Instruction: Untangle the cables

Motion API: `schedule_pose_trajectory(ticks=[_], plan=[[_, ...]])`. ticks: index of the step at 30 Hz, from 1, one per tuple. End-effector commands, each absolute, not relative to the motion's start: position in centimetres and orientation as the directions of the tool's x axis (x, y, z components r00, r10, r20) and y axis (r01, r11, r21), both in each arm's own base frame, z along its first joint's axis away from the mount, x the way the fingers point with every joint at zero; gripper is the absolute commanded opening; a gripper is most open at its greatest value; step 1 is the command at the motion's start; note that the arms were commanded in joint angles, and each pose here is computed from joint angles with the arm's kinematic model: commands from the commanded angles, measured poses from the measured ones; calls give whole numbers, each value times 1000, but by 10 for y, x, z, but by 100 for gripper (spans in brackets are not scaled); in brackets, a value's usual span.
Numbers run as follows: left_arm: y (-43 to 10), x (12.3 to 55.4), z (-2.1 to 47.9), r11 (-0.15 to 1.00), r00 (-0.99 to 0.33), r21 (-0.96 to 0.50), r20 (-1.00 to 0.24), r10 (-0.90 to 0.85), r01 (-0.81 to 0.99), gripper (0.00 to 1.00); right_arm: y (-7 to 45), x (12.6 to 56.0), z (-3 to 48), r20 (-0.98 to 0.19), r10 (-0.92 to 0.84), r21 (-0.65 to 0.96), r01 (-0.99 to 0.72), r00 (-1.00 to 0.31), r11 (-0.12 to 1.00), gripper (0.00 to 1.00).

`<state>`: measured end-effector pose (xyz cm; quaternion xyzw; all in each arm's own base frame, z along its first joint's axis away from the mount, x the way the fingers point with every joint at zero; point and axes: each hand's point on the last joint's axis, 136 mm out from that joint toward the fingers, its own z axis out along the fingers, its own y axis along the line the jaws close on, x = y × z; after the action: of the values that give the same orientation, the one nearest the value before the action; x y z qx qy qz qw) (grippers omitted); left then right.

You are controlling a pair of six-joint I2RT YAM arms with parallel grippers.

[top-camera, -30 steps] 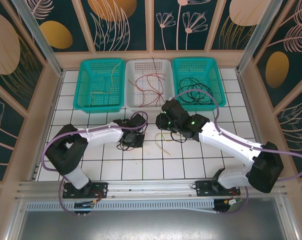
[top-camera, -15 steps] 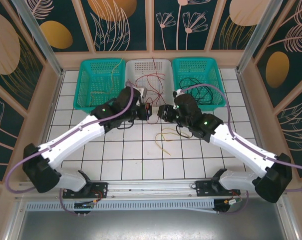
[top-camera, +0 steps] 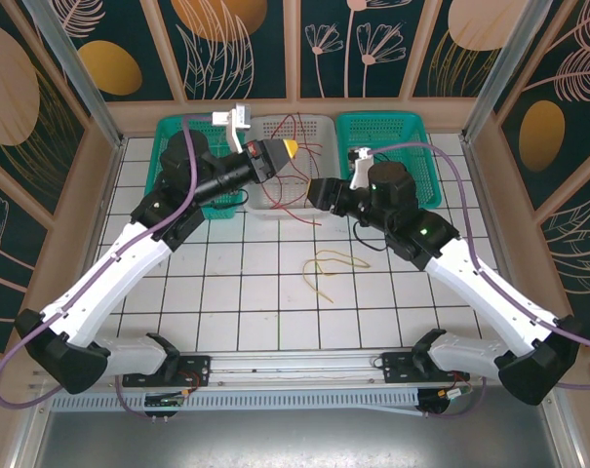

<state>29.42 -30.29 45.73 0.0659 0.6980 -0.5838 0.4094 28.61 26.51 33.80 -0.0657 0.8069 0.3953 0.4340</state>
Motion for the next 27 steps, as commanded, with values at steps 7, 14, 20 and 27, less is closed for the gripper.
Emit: schedule_pose_trajectory(ticks=[7,14,20,27], plan=[[-310,281,487,248,-633,-715,-697,-337,654,0,274,296,365,-800,234,550,-520,-552,653,62],[-315,282,494,234,-633,-706,-706,-319,669,0,271,308,345,-768,251,579,-473,-589,664,60],[-316,281,496,219,-631,-705,-705,-324,675,0,259,321,325,-638,393,728,-352,-662,589,60],[-317,279,495,203,-636,-708,-701,-322,677,0,271,326,310,-522,450,822,-286,-724,493,72]])
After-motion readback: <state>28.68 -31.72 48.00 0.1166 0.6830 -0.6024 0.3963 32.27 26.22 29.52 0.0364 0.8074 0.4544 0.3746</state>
